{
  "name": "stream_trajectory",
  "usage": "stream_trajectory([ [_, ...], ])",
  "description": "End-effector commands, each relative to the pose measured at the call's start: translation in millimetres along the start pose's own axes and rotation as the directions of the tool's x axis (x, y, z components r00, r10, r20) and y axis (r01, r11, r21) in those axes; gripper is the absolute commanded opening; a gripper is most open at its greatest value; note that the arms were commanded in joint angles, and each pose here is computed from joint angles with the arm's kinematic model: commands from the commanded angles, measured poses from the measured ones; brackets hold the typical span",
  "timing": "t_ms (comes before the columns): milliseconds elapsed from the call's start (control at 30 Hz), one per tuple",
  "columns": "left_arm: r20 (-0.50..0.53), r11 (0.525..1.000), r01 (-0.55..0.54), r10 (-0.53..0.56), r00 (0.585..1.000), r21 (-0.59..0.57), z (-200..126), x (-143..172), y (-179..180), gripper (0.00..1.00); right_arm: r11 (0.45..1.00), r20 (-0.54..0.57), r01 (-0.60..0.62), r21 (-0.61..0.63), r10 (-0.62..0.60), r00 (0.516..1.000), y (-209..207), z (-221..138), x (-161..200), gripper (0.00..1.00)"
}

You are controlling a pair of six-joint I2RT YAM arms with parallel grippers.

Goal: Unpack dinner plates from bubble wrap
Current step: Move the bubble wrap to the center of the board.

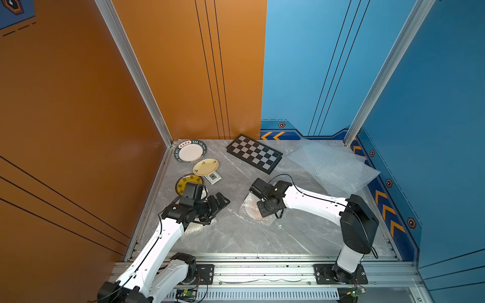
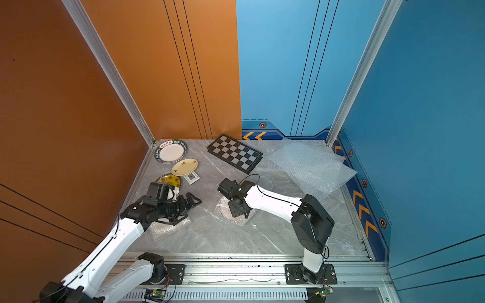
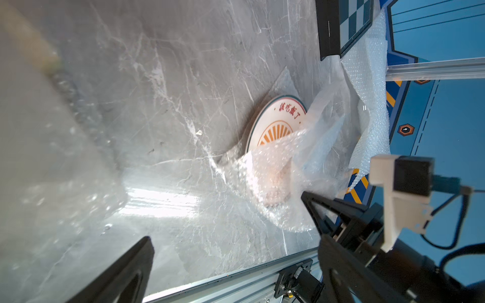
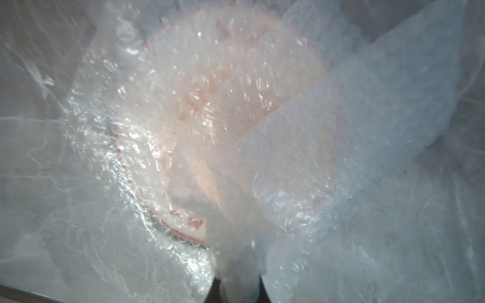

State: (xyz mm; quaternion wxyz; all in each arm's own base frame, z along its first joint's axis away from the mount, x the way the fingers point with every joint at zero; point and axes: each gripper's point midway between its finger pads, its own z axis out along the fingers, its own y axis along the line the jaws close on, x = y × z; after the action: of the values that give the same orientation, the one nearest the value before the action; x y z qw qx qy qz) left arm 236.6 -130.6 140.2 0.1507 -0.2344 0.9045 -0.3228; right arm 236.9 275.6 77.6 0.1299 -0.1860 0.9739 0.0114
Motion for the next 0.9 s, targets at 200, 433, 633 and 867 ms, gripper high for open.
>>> stream_trajectory([
  [200, -0.049, 0.992, -0.062, 0.068, 0.997, 0.114, 30.3, -2.4, -49.6, 0.81, 0.992, 0.062, -0.119, -0.038, 0.121, 0.991, -13.4, -19.1, 22.1, 0.33],
  [433, -0.09, 0.989, -0.068, 0.08, 0.993, 0.132, 41.7, 13.5, -56.8, 0.74, 0.994, 0.066, -0.099, -0.055, 0.102, 0.993, -6.3, -22.9, 14.9, 0.37],
  [633, -0.098, 0.992, -0.052, 0.063, 0.993, 0.119, 40.6, 22.5, -43.5, 0.74, 0.996, 0.053, -0.058, -0.066, 0.062, 0.997, 1.8, -22.3, 9.7, 0.41],
  [867, -0.132, 0.992, -0.041, 0.056, 0.99, 0.116, 40.1, 25.3, -36.4, 0.74, 0.996, 0.059, -0.043, -0.072, 0.047, 0.997, 6.4, -23.6, 5.4, 0.59],
])
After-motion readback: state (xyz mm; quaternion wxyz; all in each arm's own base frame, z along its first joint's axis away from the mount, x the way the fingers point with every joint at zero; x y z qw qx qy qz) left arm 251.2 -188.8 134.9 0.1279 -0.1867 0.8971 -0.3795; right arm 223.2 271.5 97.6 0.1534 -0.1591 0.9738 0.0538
